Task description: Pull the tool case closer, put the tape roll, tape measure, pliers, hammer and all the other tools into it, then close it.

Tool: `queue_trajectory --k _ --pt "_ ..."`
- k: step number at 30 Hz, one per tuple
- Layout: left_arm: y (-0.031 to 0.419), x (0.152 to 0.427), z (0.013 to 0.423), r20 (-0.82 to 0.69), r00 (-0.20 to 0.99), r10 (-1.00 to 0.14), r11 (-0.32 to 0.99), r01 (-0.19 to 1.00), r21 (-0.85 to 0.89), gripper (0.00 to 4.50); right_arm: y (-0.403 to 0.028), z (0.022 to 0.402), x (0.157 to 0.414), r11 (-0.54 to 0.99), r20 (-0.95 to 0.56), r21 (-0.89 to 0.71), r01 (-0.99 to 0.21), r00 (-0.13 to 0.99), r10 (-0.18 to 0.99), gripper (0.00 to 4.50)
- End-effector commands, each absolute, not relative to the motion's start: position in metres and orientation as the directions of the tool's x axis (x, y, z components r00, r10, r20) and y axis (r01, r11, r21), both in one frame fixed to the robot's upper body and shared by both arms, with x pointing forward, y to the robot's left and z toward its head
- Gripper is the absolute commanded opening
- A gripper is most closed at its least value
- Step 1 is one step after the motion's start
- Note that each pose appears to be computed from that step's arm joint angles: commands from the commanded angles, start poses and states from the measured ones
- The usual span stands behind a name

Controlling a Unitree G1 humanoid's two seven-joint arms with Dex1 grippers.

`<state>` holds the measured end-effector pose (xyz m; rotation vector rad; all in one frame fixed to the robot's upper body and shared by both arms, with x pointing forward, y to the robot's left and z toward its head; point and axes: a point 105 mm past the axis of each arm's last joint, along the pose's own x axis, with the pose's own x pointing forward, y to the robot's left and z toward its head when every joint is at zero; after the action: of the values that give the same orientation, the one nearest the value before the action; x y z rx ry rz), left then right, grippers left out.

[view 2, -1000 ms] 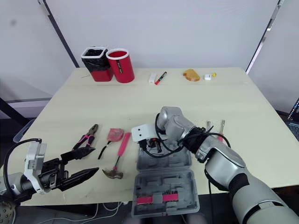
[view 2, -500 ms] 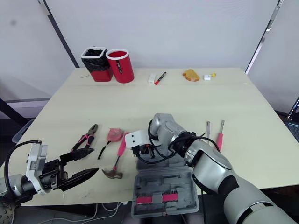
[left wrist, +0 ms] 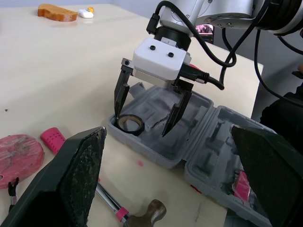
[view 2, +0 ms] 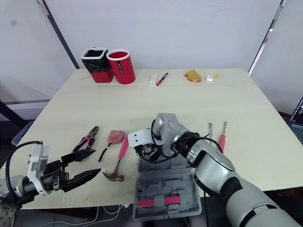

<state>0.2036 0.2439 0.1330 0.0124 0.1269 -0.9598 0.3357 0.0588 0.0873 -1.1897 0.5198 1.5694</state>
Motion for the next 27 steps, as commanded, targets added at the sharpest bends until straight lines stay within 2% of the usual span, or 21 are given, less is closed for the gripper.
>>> queue_trajectory --k 1,3,4,6,7,10,11,12,13,21,22,23,27 --pt "0.242 0.204 0.136 -0.106 0.567 -0.817 0.572 0.82 -0.026 4.5 0.073 0.119 0.325 -0.328 -0.777 -0.23 -0.916 -0.03 0.628 4.42" --pt "0.239 0.206 0.137 -0.1 0.567 -0.818 0.572 0.82 -0.029 4.5 0.084 0.139 0.318 -0.266 -0.606 -0.224 -0.938 -0.08 0.792 4.42" --pt "0.238 0.206 0.136 -0.099 0.567 -0.818 0.572 0.82 -0.029 4.5 0.086 0.146 0.32 -0.218 -0.521 -0.231 -0.948 -0.069 0.851 4.42" --pt "0.237 0.208 0.136 -0.094 0.569 -0.817 0.573 0.819 -0.03 4.5 0.081 0.146 0.327 -0.136 -0.433 -0.225 -0.965 -0.026 0.901 4.42" --pt "0.236 0.209 0.136 -0.091 0.569 -0.817 0.573 0.819 -0.031 4.5 0.078 0.142 0.331 -0.108 -0.42 -0.22 -0.969 -0.006 0.908 4.42" --pt "0.234 0.212 0.136 -0.086 0.566 -0.82 0.57 0.821 -0.032 4.5 0.068 0.119 0.333 -0.067 -0.406 -0.19 -0.979 0.016 0.914 3.71" --pt "0.234 0.214 0.136 -0.086 0.565 -0.821 0.569 0.822 -0.031 4.5 0.067 0.113 0.333 -0.052 -0.396 -0.184 -0.981 0.025 0.918 3.31" --pt "0.234 0.215 0.136 -0.085 0.565 -0.821 0.569 0.822 -0.031 4.5 0.067 0.109 0.335 -0.033 -0.386 -0.184 -0.982 0.041 0.922 2.71" --pt "0.234 0.217 0.135 -0.084 0.565 -0.82 0.569 0.822 -0.031 4.5 0.067 0.105 0.336 -0.014 -0.378 -0.186 -0.982 0.058 0.924 2.4" --pt "0.23 0.221 0.133 -0.092 0.549 -0.831 0.553 0.832 -0.032 4.5 0.064 0.086 0.337 0.034 -0.36 -0.149 -0.988 0.086 0.929 2.4" --pt "0.23 0.222 0.133 -0.093 0.548 -0.831 0.553 0.833 -0.032 4.5 0.064 0.085 0.337 0.039 -0.359 -0.145 -0.989 0.09 0.929 1.81" --pt "0.231 0.222 0.133 -0.095 0.548 -0.831 0.553 0.833 -0.032 4.5 0.064 0.086 0.338 0.04 -0.361 -0.145 -0.989 0.091 0.928 1.48" --pt "0.23 0.223 0.133 -0.102 0.545 -0.832 0.551 0.834 -0.034 4.5 0.063 0.084 0.339 0.049 -0.363 -0.151 -0.987 0.102 0.926 1.48"
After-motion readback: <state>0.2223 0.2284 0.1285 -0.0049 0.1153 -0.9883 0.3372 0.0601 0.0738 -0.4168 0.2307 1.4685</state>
